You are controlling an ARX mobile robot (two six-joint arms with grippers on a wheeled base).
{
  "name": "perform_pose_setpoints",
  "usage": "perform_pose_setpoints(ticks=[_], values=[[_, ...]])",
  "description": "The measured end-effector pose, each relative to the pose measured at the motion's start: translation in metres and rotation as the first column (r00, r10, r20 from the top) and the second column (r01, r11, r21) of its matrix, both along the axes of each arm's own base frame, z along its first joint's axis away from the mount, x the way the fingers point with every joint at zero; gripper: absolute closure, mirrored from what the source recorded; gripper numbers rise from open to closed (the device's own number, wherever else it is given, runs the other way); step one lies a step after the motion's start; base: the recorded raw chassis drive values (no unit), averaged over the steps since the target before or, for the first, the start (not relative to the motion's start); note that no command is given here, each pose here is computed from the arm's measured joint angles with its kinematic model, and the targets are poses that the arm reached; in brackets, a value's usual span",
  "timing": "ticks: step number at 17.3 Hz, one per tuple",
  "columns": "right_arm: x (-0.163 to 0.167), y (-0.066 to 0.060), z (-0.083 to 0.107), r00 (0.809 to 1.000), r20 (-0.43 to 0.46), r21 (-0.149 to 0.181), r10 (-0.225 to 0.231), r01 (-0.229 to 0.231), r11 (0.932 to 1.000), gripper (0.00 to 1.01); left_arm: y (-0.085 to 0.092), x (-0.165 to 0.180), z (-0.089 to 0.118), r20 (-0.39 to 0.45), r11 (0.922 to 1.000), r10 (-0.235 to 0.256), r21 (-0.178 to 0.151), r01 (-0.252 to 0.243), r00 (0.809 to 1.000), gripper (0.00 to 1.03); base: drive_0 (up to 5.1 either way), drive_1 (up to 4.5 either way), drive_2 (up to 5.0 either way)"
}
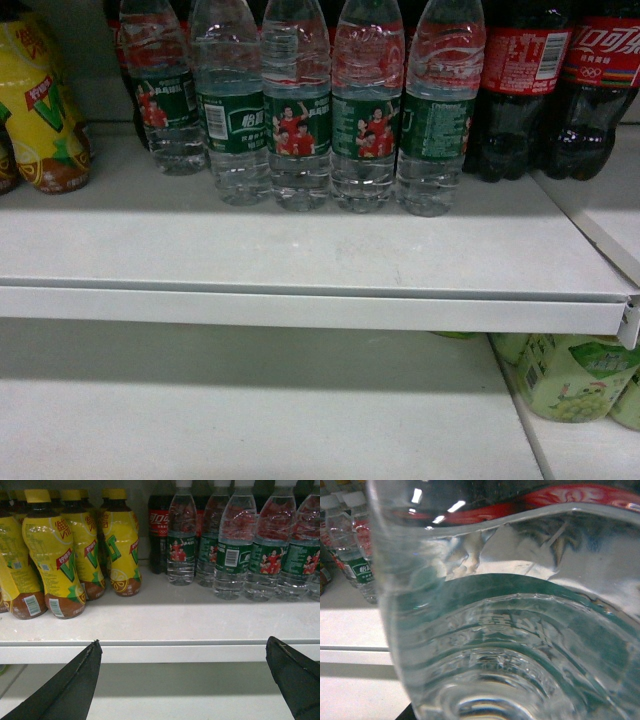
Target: Move water from second to third shelf
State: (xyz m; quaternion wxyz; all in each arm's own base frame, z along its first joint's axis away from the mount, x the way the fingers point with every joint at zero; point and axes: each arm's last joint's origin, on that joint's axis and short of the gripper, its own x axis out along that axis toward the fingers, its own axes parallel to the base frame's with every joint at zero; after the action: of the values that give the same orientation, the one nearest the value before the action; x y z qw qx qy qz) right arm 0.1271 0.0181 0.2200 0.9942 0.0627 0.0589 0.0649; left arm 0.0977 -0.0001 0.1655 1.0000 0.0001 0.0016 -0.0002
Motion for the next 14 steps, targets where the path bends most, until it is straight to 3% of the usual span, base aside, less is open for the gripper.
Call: perform_pose_setpoints(ticks=[14], values=[[0.0,-0.0001,0.0006,1.0,0.002,0.004,-0.002,0.002,1.0,0.58,0.0,0.0,0.0,0.0,1.0,-0.001,0.0,0.001,1.0,0.05,0.0,0.0,0.0]])
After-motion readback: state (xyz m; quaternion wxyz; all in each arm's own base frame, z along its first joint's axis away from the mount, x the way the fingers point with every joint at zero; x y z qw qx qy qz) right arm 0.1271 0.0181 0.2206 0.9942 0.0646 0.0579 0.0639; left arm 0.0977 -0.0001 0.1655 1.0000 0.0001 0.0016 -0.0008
